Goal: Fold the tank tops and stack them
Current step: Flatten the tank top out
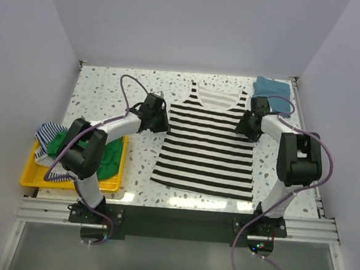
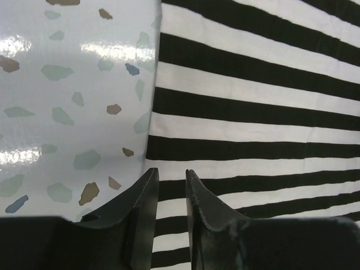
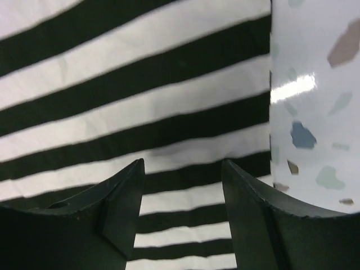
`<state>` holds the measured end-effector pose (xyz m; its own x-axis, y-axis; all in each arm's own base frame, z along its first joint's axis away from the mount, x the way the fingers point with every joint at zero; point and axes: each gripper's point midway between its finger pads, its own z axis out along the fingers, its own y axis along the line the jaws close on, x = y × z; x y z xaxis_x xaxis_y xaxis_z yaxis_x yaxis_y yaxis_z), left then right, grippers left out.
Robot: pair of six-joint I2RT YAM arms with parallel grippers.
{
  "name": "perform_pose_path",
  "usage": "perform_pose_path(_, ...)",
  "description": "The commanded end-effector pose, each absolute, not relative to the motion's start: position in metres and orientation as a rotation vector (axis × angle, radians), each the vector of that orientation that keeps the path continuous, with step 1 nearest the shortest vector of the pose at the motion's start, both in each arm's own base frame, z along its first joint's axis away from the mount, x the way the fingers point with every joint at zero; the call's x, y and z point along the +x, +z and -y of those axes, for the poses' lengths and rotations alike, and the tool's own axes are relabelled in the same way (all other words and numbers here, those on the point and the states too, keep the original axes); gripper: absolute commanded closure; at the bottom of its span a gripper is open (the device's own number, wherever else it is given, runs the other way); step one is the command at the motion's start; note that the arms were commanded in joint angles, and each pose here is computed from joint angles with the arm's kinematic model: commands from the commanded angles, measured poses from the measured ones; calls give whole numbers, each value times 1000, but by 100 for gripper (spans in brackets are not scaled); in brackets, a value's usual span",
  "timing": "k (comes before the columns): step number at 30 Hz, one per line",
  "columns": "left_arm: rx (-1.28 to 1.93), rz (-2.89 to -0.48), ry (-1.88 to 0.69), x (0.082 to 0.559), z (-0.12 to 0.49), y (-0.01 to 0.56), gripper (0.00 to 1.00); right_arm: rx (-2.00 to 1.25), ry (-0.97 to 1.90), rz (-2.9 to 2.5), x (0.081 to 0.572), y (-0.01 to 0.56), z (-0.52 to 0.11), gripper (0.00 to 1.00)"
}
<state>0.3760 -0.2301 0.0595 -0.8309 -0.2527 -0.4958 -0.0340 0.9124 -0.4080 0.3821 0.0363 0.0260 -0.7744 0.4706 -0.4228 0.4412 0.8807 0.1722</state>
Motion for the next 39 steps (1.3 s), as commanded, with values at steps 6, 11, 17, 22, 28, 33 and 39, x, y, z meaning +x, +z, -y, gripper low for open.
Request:
perform_pose_path(6,-398,-2480,-463,353,205,46,71,609,29,-2594,444,15,-35,41)
perform_pose_path(11,-473,-2468,-470,331,192,48,71,563,69,-2639,472,2,-50,42)
perform_pose_path(17,-485,-2414,-521,331,193,80,69,379,116,-2671,518,-7,-104,42)
perform_pose_path(22,-493,-2360,-545,349,189,107,65,320,38,-2674,522,9,-115,38)
perform_pose_path(28,-495,-2324,-554,400,183,117,63,317,-37,-2663,495,14,-97,29)
perform_pose_path(33,-455,-2363,-522,437,192,94,62,409,-72,-2599,461,35,-61,20)
perform_pose_path(39,-439,-2360,-590,461,209,78,62,434,-24,-2530,450,58,-42,15)
